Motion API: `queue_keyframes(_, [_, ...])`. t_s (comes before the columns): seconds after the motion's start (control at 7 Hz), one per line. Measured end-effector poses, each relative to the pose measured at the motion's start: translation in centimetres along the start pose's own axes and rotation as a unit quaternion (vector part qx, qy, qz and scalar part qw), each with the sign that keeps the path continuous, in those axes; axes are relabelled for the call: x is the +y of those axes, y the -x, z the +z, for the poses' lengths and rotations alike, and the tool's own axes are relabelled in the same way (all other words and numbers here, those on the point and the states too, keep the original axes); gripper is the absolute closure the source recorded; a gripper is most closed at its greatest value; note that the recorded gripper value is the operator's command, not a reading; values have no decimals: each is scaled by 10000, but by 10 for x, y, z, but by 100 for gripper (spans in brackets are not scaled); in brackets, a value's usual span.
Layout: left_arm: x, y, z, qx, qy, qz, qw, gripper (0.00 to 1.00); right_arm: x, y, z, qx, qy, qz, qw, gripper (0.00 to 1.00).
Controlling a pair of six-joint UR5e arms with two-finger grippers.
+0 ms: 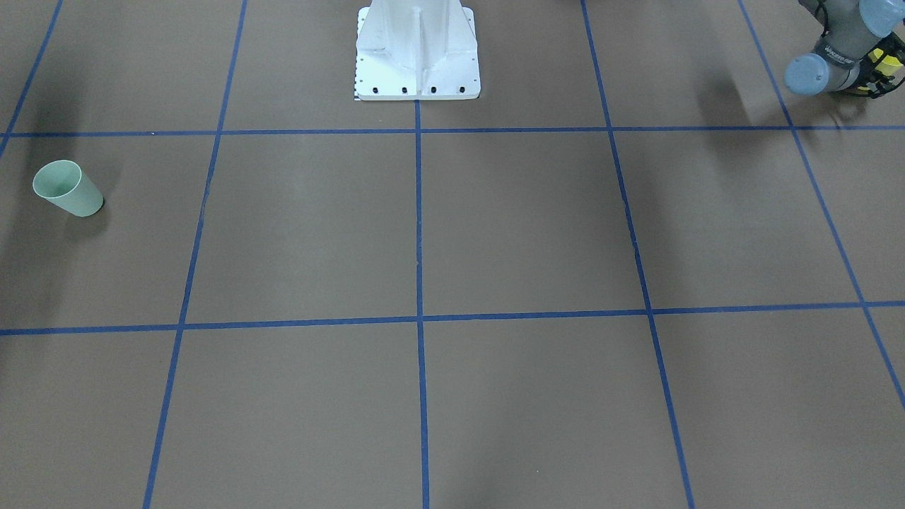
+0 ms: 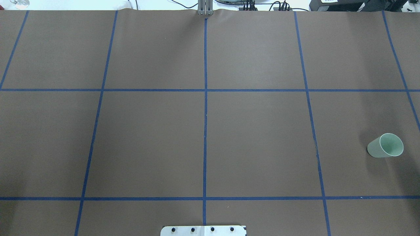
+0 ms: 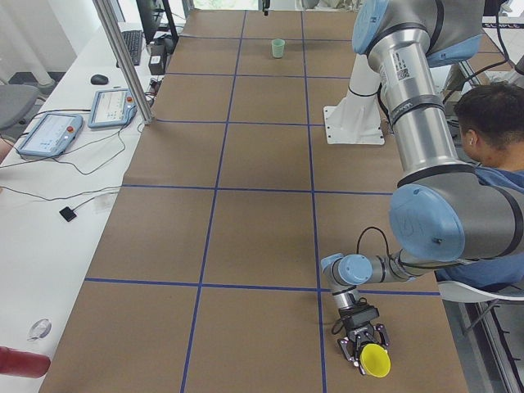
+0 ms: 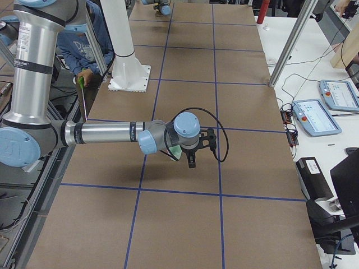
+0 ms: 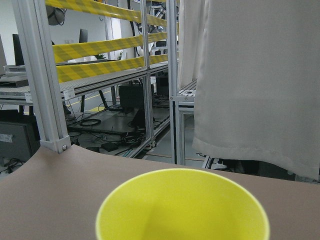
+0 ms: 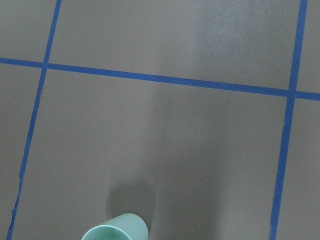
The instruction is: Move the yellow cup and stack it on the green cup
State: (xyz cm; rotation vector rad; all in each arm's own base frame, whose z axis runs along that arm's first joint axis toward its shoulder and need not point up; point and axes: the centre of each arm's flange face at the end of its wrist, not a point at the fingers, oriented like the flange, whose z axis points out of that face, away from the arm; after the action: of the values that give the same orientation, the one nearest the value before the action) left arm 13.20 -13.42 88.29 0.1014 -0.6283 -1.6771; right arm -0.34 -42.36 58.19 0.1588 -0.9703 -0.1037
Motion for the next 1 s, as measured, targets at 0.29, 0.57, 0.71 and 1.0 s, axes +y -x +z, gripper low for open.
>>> queue_keyframes(0.29, [-23, 0, 19, 43, -84, 160, 9998, 57, 4, 2, -2, -43, 2, -15, 10000, 0])
queue_keyframes(0.57, [-84, -9, 53, 263, -171, 575, 9978, 57, 18, 2, 1, -148, 18, -74, 9999, 0])
queue_keyframes(0.71, [-99, -15, 55, 588, -219, 891, 9940, 57, 27, 1, 2, -188, -64, -229, 9995, 0])
queue_keyframes(1.0, [-110, -35, 52, 1487, -385, 1683, 9737, 56, 41, -2, 3, -235, -212, -431, 9986, 0])
